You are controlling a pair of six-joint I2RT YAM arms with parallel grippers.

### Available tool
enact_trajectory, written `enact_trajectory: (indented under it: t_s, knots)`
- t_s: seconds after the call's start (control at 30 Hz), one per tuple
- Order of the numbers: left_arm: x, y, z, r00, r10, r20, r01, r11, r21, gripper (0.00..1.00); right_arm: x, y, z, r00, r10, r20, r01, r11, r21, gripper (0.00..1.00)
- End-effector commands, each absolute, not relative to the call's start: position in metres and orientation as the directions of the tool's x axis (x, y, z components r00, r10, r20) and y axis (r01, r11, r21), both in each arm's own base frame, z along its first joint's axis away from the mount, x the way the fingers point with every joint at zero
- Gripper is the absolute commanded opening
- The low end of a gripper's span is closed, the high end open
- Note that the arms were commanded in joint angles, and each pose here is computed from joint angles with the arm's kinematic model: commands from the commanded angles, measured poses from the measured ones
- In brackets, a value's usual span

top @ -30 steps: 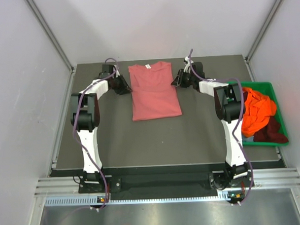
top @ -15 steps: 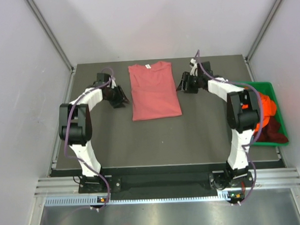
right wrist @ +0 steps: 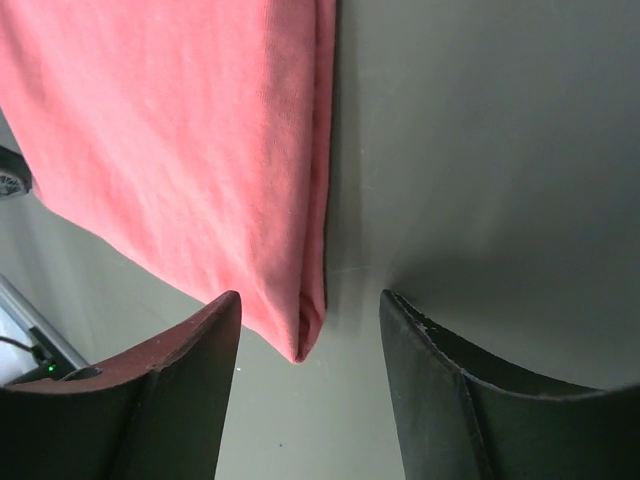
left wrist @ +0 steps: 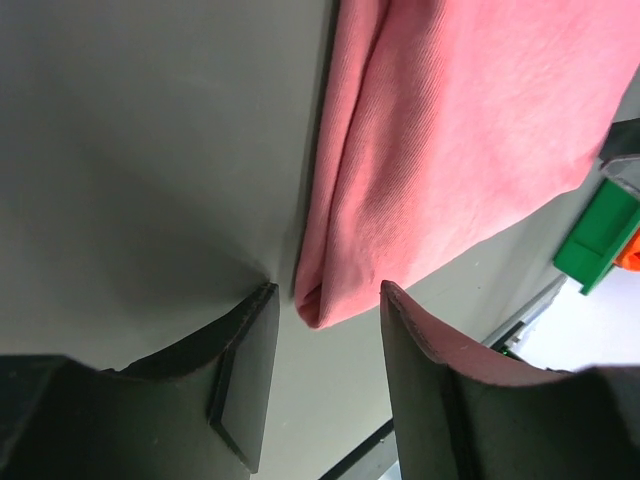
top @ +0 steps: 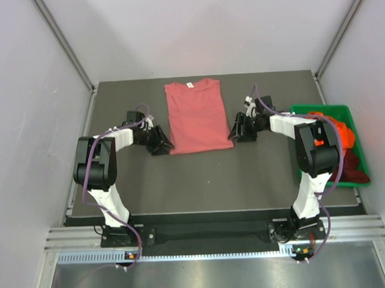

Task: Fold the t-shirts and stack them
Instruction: Fold the tshirt

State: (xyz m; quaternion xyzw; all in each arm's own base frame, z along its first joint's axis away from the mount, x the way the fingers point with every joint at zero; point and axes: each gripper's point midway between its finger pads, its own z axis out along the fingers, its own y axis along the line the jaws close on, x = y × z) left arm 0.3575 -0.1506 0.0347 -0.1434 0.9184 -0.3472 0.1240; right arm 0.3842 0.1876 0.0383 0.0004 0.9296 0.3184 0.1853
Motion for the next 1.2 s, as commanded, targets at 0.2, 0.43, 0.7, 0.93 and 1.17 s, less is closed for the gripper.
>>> enact_trajectory:
  t_s: [0.2, 0.43, 0.7, 0.93, 1.17]
  knots:
    - [0.362, -0.144, 0.021, -0.922, -0.354, -0.156, -0.178, 0.747, -0.641, 0.51, 0.368, 0.19, 0.022, -0.946, 0.119, -0.301, -0.088, 0.801, 0.592, 0.56]
    - [0.354, -0.14, 0.013, -0.926, -0.351, -0.142, -0.202, 0.775, -0.599, 0.49, 0.358, 0.183, 0.016, -0.953, 0.131, -0.273, -0.042, 0.837, 0.546, 0.54]
    - [0.35, -0.144, 0.012, -0.928, -0.352, -0.125, -0.205, 0.76, -0.617, 0.27, 0.353, 0.186, 0.014, -0.957, 0.146, -0.25, -0.014, 0.839, 0.544, 0.53]
    - [0.348, -0.151, 0.017, -0.931, -0.348, -0.109, -0.199, 0.735, -0.649, 0.0, 0.344, 0.196, 0.016, -0.962, 0.146, -0.231, -0.014, 0.819, 0.574, 0.52]
    - [0.341, -0.156, 0.028, -0.933, -0.344, -0.107, -0.191, 0.725, -0.661, 0.0, 0.337, 0.194, 0.013, -0.962, 0.16, -0.223, 0.004, 0.822, 0.57, 0.09]
